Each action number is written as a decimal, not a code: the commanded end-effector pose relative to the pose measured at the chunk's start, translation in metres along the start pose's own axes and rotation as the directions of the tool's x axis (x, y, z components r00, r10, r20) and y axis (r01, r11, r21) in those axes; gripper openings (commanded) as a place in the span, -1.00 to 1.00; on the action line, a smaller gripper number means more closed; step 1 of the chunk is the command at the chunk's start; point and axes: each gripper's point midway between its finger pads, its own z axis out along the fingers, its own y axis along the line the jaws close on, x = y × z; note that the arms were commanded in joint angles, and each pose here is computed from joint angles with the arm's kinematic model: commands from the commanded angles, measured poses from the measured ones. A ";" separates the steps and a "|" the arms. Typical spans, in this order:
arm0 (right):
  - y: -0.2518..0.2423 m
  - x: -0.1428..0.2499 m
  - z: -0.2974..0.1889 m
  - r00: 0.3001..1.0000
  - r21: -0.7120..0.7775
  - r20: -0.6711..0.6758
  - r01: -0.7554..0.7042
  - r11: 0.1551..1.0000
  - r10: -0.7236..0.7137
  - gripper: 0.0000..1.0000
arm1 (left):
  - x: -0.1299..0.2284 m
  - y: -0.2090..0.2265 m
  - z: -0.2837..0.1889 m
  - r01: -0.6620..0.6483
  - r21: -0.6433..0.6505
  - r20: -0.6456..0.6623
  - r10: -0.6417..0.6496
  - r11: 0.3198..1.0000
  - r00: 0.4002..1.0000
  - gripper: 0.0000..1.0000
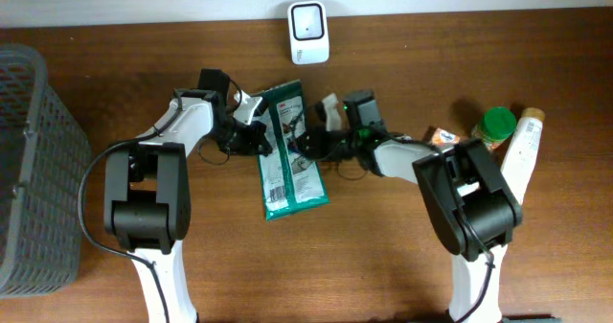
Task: Scan the item barcode
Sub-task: 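Grasp the gloves pack edges with both grippers and lift it, then release the left gripper and raise the gloves pack with the right gripper, then hold the gloves pack against the scanner window with the right gripper, then carry the gloves pack right and lay it beside the jar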
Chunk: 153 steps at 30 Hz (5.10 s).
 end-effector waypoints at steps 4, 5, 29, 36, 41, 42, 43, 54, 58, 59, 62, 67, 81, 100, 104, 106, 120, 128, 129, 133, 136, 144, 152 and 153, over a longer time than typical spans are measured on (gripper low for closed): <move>0.009 0.021 0.020 0.998 -0.010 -0.052 0.042 0.999 -0.043 -0.69 | 0.028 0.029 0.029 0.049 -0.086 -0.100 -0.057 0.995 0.993 -0.95; 0.008 0.019 0.019 0.998 -0.010 -0.048 0.041 0.999 -0.041 -0.81 | 0.028 0.029 0.029 0.048 -0.086 -0.098 -0.057 0.995 0.994 -0.94; 0.164 -0.072 -0.226 0.878 -0.105 0.366 0.368 0.924 -0.308 -0.91 | -0.050 0.034 -0.150 0.086 -0.187 0.258 -0.036 0.979 0.966 -0.21; 0.209 -0.061 -0.302 0.799 -0.060 0.498 0.420 0.906 -0.337 -0.92 | -0.048 0.043 -0.152 0.098 -0.240 0.251 -0.036 0.966 0.967 0.32; 0.216 -0.060 -0.316 0.769 -0.030 0.532 0.436 0.900 -0.355 -0.92 | -0.047 0.047 -0.153 0.103 -0.259 0.248 -0.037 0.960 0.968 0.98; 0.218 -0.060 -0.315 0.767 -0.031 0.532 0.441 0.897 -0.359 -0.92 | -0.048 0.047 -0.153 0.103 -0.259 0.249 -0.036 0.960 0.968 0.99; 0.219 -0.061 -0.316 0.764 -0.030 0.534 0.446 0.895 -0.362 -0.92 | -0.048 0.047 -0.153 0.103 -0.259 0.249 -0.036 0.960 0.968 0.98; 0.226 -0.074 -0.323 0.770 -0.076 0.576 0.385 0.920 -0.274 -0.92 | -0.048 0.059 -0.159 0.119 -0.310 0.260 -0.036 0.943 0.965 0.98; 0.226 -0.083 -0.324 0.762 -0.048 0.575 0.396 0.917 -0.299 -0.92 | -0.052 0.070 -0.178 0.147 -0.319 0.302 -0.047 0.936 0.952 0.98; 0.223 -0.088 -0.322 0.762 -0.022 0.568 0.393 0.919 -0.313 -0.92 | -0.055 0.072 -0.185 0.150 -0.323 0.318 -0.042 0.934 0.947 0.98; 0.213 -0.101 -0.313 0.748 0.135 0.536 0.380 0.915 -0.390 -0.92 | -0.059 0.080 -0.201 0.169 -0.332 0.354 -0.043 0.928 0.934 0.98; 0.222 -0.126 -0.297 0.655 0.455 0.452 0.414 0.789 -0.605 -0.92 | -0.056 0.088 -0.206 0.188 -0.332 0.362 -0.059 0.924 0.930 0.98; 0.198 -0.206 -0.203 0.215 0.912 -0.221 0.392 -0.124 -0.951 -0.92 | -0.056 0.088 -0.206 0.188 -0.332 0.362 -0.059 0.924 0.930 0.99; 0.073 -0.254 -0.060 -0.225 0.780 -0.443 0.380 -0.497 -0.868 -0.91 | -0.057 0.088 -0.205 0.188 -0.332 0.362 -0.059 0.924 0.930 0.98; 0.068 -0.251 -0.054 -0.227 0.772 -0.445 0.394 -0.499 -0.866 -0.91 | -0.056 0.088 -0.206 0.188 -0.332 0.362 -0.059 0.924 0.930 0.98; 0.068 -0.251 -0.054 -0.227 0.772 -0.445 0.393 -0.499 -0.866 -0.92 | -0.056 0.088 -0.206 0.189 -0.332 0.362 -0.060 0.924 0.930 0.98; 0.055 -0.251 -0.055 -0.181 0.761 -0.472 0.410 -0.502 -0.863 -0.91 | -0.056 0.088 -0.205 0.188 -0.332 0.362 -0.059 0.924 0.930 0.98; 0.055 -0.251 -0.055 -0.181 0.762 -0.471 0.410 -0.502 -0.863 -0.91 | -0.056 0.088 -0.205 0.188 -0.332 0.362 -0.059 0.924 0.930 0.98; 0.055 -0.251 -0.055 -0.179 0.763 -0.471 0.409 -0.500 -0.864 -0.91 | -0.056 0.088 -0.205 0.188 -0.332 0.362 -0.059 0.924 0.930 0.98; 0.065 -0.259 -0.070 -0.133 0.840 -0.396 0.348 -0.417 -0.909 -0.92 | -0.056 0.088 -0.205 0.188 -0.332 0.362 -0.060 0.924 0.930 0.98; 0.083 -0.263 -0.083 -0.124 0.888 -0.302 0.324 -0.326 -0.945 -0.92 | -0.056 0.088 -0.205 0.188 -0.332 0.362 -0.059 0.924 0.930 0.98; 0.140 -0.274 -0.146 -0.032 0.950 0.011 0.313 0.001 -0.999 -0.92 | -0.056 0.088 -0.205 0.188 -0.332 0.362 -0.059 0.924 0.930 0.98; 0.167 -0.253 -0.213 0.290 0.792 0.362 0.405 0.457 -0.886 -0.92 | -0.056 0.088 -0.205 0.188 -0.332 0.362 -0.060 0.924 0.930 0.98; 0.165 -0.246 -0.221 0.359 0.754 0.398 0.397 0.524 -0.844 -0.92 | -0.056 0.088 -0.205 0.188 -0.332 0.362 -0.059 0.924 0.930 0.98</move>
